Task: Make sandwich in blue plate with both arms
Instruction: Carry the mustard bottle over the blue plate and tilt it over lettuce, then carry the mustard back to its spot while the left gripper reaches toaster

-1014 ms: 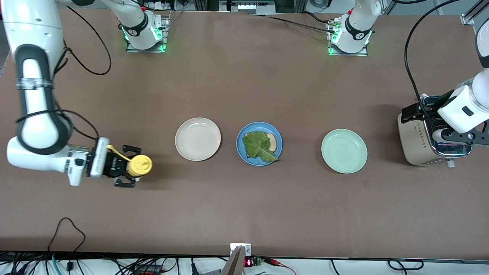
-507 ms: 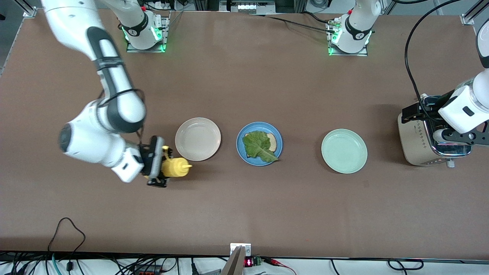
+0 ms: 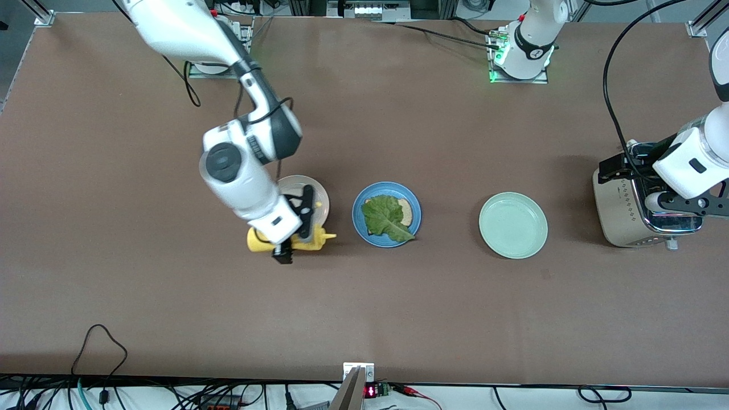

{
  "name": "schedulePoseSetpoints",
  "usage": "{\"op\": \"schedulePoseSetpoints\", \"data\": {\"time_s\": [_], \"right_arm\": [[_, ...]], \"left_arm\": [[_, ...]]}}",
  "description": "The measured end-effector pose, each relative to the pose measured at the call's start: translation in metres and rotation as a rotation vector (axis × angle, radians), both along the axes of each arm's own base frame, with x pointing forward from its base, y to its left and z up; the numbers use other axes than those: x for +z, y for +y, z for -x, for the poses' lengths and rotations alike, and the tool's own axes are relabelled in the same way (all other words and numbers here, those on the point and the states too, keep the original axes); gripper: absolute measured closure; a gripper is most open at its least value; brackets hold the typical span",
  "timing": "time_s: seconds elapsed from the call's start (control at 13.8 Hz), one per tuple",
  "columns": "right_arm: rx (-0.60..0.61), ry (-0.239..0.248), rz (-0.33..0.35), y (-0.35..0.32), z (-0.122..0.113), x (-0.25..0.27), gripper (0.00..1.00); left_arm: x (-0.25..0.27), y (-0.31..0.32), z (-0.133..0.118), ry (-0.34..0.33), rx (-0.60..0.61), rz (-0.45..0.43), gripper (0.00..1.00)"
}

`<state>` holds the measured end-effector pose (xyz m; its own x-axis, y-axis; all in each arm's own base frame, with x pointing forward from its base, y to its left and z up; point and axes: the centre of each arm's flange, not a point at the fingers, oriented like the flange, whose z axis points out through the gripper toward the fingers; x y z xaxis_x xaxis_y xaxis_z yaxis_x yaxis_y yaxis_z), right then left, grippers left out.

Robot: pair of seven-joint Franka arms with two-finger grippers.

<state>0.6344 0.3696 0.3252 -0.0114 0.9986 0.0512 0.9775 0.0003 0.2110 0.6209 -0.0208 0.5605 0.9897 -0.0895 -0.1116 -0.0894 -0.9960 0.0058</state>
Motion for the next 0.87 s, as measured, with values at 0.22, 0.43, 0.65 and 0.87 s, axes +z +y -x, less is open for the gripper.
{"op": "schedulePoseSetpoints", "data": {"time_s": [0.22, 0.43, 0.65, 0.87], "right_arm": [[-0.006, -0.043, 0.094, 0.039, 0.028, -0.019, 0.6], [-0.009, -0.067, 0.159, 0.058, 0.043, -0.042, 0.6], [-0.005, -0.092, 0.233, 0.076, 0.057, -0.056, 0.6], [-0.012, -0.094, 0.275, 0.094, 0.058, -0.046, 0.6]], "left_arm": [[0.0, 0.0, 0.0, 0.0, 0.0, 0.0, 0.0], [0.0, 0.0, 0.0, 0.003, 0.0, 0.0, 0.0], [-0.001, 0.0, 0.001, 0.007, 0.001, -0.001, 0.0], [-0.001, 0.0, 0.001, 0.007, 0.002, -0.001, 0.0]]}}
